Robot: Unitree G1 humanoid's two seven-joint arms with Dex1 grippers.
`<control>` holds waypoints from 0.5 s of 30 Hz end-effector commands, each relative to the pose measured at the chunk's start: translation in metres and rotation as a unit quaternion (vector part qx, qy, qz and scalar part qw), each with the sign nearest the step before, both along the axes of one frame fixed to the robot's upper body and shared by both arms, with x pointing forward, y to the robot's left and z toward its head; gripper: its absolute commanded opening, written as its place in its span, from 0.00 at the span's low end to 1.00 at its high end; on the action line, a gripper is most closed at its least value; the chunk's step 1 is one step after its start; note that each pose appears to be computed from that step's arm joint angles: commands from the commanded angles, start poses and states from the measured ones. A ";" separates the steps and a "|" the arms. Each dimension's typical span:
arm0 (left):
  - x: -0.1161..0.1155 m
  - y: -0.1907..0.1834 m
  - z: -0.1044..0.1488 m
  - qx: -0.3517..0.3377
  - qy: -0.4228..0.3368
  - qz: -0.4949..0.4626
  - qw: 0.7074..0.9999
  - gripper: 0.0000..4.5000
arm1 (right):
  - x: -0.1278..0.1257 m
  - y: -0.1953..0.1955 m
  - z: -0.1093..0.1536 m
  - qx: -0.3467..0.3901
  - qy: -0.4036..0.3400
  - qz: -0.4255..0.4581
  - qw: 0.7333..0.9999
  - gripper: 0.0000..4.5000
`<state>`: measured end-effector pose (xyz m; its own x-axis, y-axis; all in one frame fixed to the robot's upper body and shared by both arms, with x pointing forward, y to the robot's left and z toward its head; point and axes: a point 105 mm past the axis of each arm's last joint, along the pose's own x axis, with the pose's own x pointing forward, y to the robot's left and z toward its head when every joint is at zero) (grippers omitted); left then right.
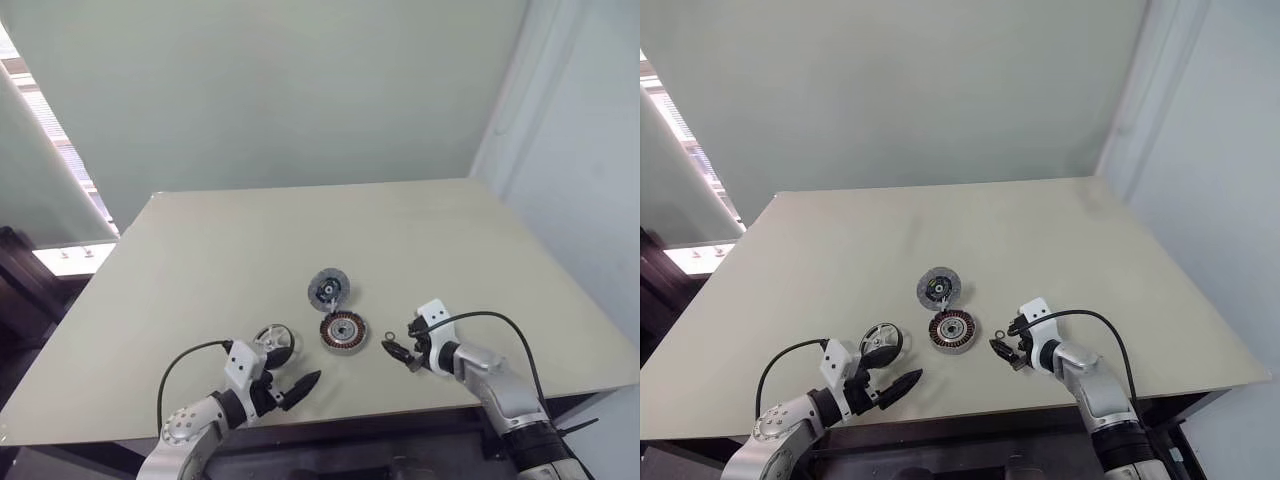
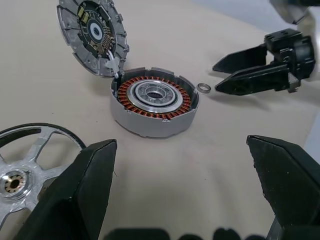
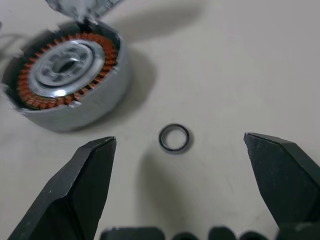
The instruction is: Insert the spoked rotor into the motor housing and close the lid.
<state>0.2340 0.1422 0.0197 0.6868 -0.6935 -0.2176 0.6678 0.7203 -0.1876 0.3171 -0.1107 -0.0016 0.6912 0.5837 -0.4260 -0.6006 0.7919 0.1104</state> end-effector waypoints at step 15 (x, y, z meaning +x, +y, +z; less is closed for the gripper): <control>0.001 -0.009 0.010 0.010 -0.022 -0.023 0.999 0.99 | 0.012 0.012 0.000 -0.013 -0.029 0.017 0.999 1.00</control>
